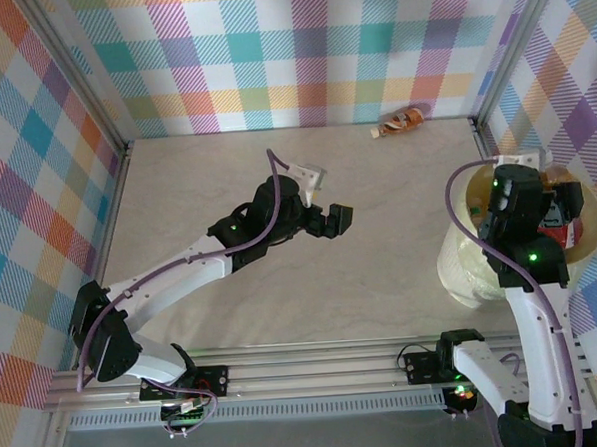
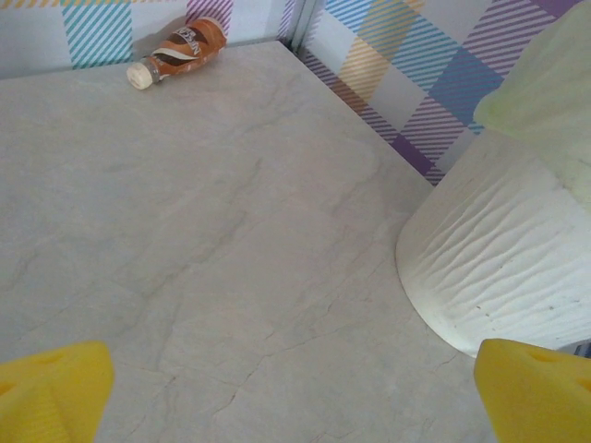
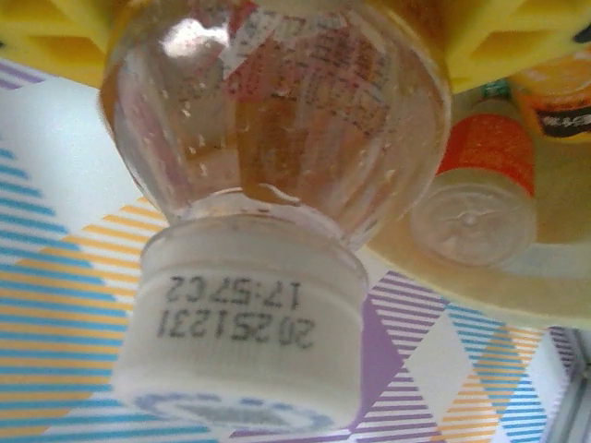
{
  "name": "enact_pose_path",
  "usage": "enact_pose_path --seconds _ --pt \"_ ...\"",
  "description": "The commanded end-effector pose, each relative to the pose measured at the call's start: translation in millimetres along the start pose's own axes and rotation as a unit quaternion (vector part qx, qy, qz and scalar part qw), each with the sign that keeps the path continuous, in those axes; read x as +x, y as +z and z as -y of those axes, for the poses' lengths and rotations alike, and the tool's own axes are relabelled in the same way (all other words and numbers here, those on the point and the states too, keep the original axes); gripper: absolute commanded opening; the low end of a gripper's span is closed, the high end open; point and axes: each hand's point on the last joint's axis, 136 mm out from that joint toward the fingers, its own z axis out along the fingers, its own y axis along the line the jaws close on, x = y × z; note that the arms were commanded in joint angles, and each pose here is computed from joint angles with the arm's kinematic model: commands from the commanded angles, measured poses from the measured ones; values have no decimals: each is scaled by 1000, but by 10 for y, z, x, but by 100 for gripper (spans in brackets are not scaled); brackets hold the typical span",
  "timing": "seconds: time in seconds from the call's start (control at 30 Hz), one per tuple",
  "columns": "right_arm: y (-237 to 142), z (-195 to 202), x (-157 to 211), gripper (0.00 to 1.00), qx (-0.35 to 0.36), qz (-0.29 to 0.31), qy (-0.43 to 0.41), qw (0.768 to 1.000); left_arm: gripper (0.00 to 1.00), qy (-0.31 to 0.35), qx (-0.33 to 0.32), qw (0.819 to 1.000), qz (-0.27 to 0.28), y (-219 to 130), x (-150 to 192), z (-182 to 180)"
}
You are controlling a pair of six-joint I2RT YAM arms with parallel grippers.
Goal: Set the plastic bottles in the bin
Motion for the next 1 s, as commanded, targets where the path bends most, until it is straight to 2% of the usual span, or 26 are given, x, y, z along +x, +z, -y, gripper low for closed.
enact_pose_path --seconds 0.0,0.13,0.23,0.3,0.4,0.53,0.67,0.73,0.83,0.97 --pt "-69 18 116 73 -17 -14 21 1000 100 -8 5 1000 3 -14 -108 22" --pt "-122 11 235 80 -32 -37 29 998 100 -8 6 1000 -2 1 -128 37" --pt "-236 -138 258 82 -106 -43 51 992 100 -8 7 1000 -4 23 -133 47" --pt "-424 -318 200 84 -201 -40 76 976 100 -11 8 1000 -3 32 -137 46" --pt "-660 -444 86 87 -288 -30 116 950 100 -14 8 1000 -4 43 -124 46" --pt "-780 -362 -104 92 -311 -9 181 933 100 -14 3 1000 -5 21 -115 25" --pt "-1012 -435 -399 92 -389 30 222 894 100 -14 -6 1000 -3 -3 -82 -20" --pt "-1021 -437 -481 92 -395 38 231 888 100 -16 -11 1000 -2 -14 -59 -46" --pt "-836 -333 -516 93 -341 31 240 908 100 -17 -18 1000 1 -25 -20 -87" --pt "-658 -402 -390 92 -309 -39 228 922 100 -14 -25 1000 -6 -19 36 -127"
